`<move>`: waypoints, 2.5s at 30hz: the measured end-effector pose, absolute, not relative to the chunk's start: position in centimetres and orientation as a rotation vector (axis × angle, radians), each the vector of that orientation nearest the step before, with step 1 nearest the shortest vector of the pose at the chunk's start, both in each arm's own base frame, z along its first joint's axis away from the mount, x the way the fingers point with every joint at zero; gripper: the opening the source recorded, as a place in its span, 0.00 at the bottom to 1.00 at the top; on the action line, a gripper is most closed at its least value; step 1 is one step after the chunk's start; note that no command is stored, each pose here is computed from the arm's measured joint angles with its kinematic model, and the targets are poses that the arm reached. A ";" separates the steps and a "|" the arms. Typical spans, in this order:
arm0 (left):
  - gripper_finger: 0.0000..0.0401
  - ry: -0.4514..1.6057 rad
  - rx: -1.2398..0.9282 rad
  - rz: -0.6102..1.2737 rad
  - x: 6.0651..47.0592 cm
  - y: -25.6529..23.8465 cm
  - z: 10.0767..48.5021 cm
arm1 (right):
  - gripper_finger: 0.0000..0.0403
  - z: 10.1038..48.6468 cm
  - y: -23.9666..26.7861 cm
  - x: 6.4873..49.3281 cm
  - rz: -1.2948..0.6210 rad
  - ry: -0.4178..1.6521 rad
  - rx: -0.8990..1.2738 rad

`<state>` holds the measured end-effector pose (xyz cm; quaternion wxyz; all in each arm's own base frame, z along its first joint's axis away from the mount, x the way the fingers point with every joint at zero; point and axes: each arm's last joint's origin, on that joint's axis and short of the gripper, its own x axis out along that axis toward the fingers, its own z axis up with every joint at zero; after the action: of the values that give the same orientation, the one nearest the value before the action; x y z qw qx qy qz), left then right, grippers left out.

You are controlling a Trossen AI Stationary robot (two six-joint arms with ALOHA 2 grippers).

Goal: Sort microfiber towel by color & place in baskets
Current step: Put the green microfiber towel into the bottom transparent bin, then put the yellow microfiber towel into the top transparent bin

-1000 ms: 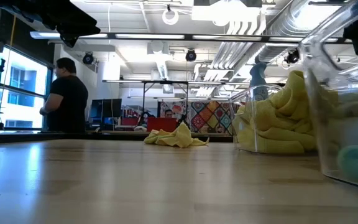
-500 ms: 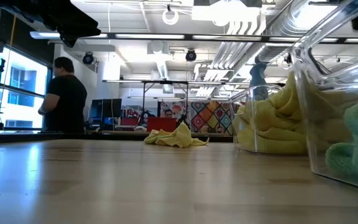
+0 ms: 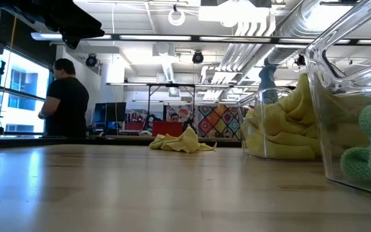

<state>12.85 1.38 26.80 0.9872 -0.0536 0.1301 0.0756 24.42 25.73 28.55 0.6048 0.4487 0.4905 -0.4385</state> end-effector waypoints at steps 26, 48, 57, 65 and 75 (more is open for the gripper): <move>0.28 0.260 -0.135 0.155 12.9 1.4 26.8 | 0.35 18.3 27.3 23.3 -0.954 1.248 1.234; 0.28 0.259 -0.135 0.156 12.8 1.4 26.8 | 0.35 24.9 28.1 22.8 -0.985 1.206 1.117; 0.28 0.257 -0.130 0.181 12.8 1.5 26.8 | 0.35 27.6 27.6 22.4 -0.967 1.190 0.998; 0.28 0.263 -0.072 0.210 12.9 1.6 26.8 | 0.35 27.7 26.6 23.7 -0.977 1.074 1.006; 0.28 0.327 0.020 0.229 13.8 1.7 26.2 | 0.35 27.8 24.0 26.1 -1.011 1.016 0.951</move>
<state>13.75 1.73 26.16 0.9801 0.0098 0.1625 0.1136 26.05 23.96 27.77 0.6524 0.4190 0.4474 -0.4456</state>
